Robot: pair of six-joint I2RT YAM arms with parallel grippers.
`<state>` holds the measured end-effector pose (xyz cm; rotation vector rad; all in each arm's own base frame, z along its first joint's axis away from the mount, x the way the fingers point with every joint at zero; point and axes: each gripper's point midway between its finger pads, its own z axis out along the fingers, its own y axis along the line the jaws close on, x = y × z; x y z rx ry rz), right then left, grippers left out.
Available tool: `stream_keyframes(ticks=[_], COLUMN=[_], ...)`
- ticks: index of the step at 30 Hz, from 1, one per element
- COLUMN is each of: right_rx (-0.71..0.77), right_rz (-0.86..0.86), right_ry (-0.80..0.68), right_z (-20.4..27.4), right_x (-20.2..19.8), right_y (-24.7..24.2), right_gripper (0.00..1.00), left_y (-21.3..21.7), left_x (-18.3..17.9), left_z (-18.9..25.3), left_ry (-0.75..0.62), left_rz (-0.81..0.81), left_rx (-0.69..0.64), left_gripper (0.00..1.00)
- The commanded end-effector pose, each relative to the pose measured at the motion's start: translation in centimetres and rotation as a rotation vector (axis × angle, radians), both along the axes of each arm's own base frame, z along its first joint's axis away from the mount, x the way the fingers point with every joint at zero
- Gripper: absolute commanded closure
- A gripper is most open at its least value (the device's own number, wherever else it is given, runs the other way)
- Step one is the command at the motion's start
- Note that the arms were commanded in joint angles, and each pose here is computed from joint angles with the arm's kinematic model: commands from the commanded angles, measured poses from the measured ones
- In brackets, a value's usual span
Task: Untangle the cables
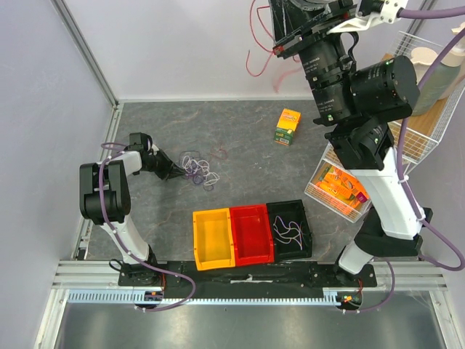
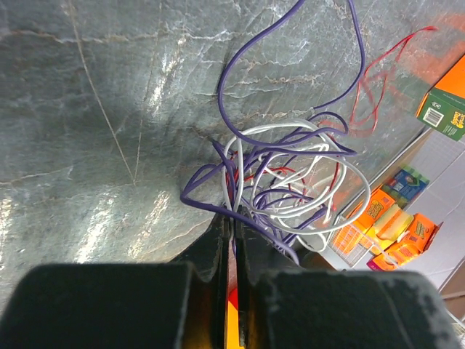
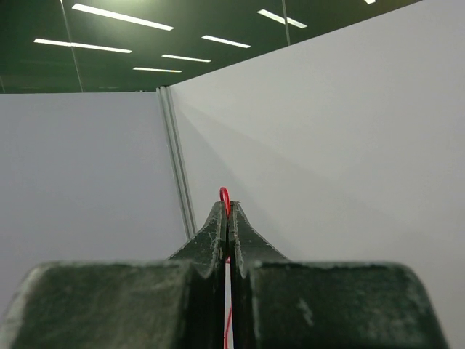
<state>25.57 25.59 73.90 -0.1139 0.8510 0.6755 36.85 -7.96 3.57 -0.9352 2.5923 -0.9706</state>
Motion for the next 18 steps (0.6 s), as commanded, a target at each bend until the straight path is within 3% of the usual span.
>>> stream_keyframes(ticks=[1,11,18], right_rx=[-0.027,-0.174,-0.296], right_rz=[0.002,-0.014,0.174], right_ry=[-0.034,0.119,0.274], right_z=[0.1,-6.1,-13.2], right_x=[-0.1,0.6,-2.9], right_y=[0.7,0.6,0.3], right_gripper=[1.0,1.0,1.0], left_y=[0.4,0.3,0.0], left_x=[0.7,0.9,0.8], left_z=[0.2,0.6,0.7], left_ry=[-0.019,-0.026,-0.032], left_rz=[-0.004,0.0,0.001], left_rx=[0.009,-0.022,-0.044], left_gripper=[0.98,0.98,0.98])
